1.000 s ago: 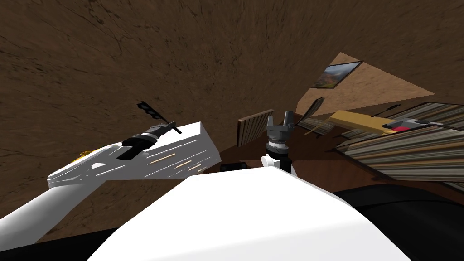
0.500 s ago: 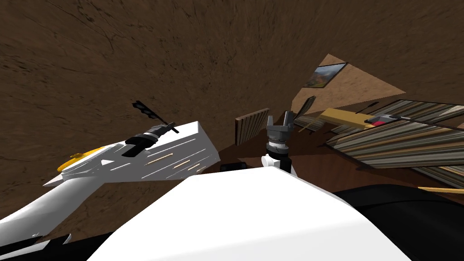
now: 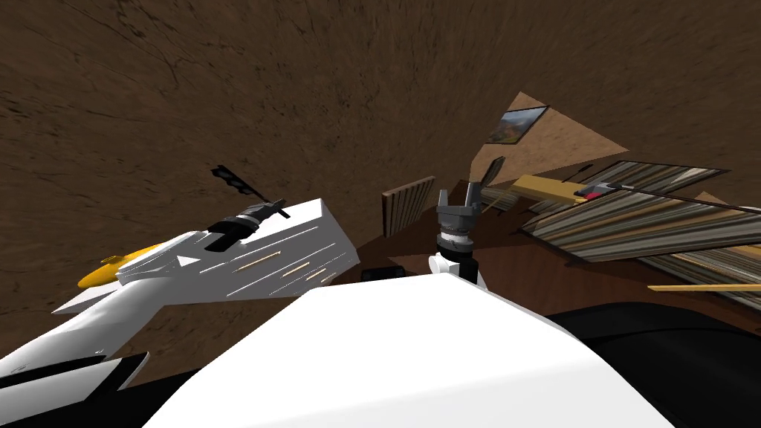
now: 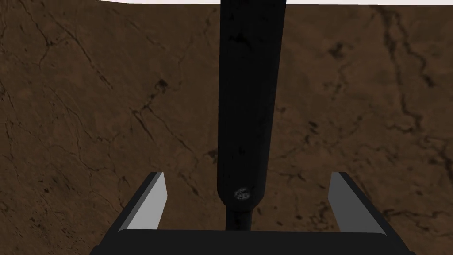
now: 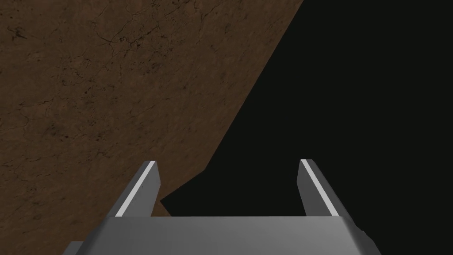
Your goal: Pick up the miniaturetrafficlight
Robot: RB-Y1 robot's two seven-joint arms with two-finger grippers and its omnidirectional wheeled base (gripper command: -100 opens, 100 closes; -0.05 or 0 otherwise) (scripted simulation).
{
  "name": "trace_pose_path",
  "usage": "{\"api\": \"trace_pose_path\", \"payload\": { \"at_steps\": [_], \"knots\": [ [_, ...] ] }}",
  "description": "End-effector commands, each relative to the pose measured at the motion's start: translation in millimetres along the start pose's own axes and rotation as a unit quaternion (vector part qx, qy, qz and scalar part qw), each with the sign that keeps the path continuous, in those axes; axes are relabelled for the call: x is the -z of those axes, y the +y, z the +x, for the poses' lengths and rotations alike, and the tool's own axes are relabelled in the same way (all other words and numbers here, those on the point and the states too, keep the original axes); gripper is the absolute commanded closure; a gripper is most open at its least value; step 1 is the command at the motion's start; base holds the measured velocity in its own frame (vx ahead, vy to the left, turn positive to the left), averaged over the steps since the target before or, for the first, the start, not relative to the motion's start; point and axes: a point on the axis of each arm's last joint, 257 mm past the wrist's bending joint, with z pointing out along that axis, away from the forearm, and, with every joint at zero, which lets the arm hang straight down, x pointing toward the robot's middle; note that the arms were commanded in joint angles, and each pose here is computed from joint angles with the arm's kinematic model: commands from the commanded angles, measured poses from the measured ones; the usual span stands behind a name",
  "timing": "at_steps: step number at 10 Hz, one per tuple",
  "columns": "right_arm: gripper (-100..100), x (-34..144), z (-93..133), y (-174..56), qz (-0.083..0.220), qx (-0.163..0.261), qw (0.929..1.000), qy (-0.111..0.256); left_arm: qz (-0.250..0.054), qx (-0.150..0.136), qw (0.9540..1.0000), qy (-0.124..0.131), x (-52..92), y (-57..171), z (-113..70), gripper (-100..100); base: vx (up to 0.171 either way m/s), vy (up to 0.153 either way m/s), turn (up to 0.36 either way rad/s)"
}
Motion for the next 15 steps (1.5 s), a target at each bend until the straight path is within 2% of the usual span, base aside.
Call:
{"api": "trace_pose_path", "payload": {
  "at_steps": [1,2,3,4,6,8,9,10,11,13,14,15],
  "knots": [
    [0,0.0,0.0,0.0,0.000,0.000,1.0000,0.000,-0.015,0.002,0.9998,-0.010,-5.3,13.8,-11.1,-100,-0.015,-0.025,0.045],
    [0,0.0,0.0,0.0,0.000,0.000,1.0000,0.000,-0.032,0.003,0.9995,-0.004,-1.6,31.4,-5.5,-100,0.013,-0.010,0.003],
    [0,0.0,0.0,0.0,0.000,0.000,1.0000,0.000,-0.004,-0.004,1.0000,0.002,-13.1,14.7,-0.9,-100,-0.080,-0.023,-0.293],
    [0,-0.1,0.1,0.0,0.000,0.000,1.0000,0.000,-0.008,-0.003,1.0000,0.005,-15.9,17.1,1.9,-100,-0.136,-0.019,-0.160],
    [0,0.0,0.0,0.0,0.000,0.000,1.0000,0.000,-0.027,0.000,0.9996,-0.010,-21.2,34.5,-14.7,-100,-0.053,-0.024,0.021],
    [0,0.0,0.0,0.0,0.000,0.000,1.0000,0.000,-0.056,0.002,0.9985,-0.002,-13.5,62.5,-5.4,-100,0.010,-0.004,0.001],
    [0,0.0,0.0,0.0,0.000,0.000,1.0000,0.000,-0.033,-0.006,0.9994,0.003,-24.2,50.5,-4.7,-100,-0.092,-0.050,-0.243],
    [0,0.0,0.1,0.0,0.000,0.000,1.0000,0.000,-0.040,-0.006,0.9992,0.007,-26.8,55.6,-2.5,-100,-0.135,-0.045,-0.174],
    [0,0.0,0.0,0.0,0.000,0.000,1.0000,0.000,-0.047,-0.003,0.9989,-0.004,-30.5,61.0,-14.4,-100,-0.080,-0.016,-0.012],
    [0,0.0,0.0,0.0,0.000,0.000,1.0000,0.000,-0.075,0.000,0.9972,0.000,-23.2,87.3,-10.3,-100,-0.009,-0.001,0.012],
    [0,0.0,0.0,0.0,0.000,0.000,1.0000,0.000,-0.049,-0.011,0.9987,0.007,-34.1,72.3,-10.2,-100,-0.092,-0.044,-0.310],
    [0,-0.1,0.1,0.0,0.000,0.000,1.0000,0.000,-0.057,-0.011,0.9983,0.007,-36.2,77.7,-11.9,-100,-0.123,-0.051,-0.169]
  ]
}}
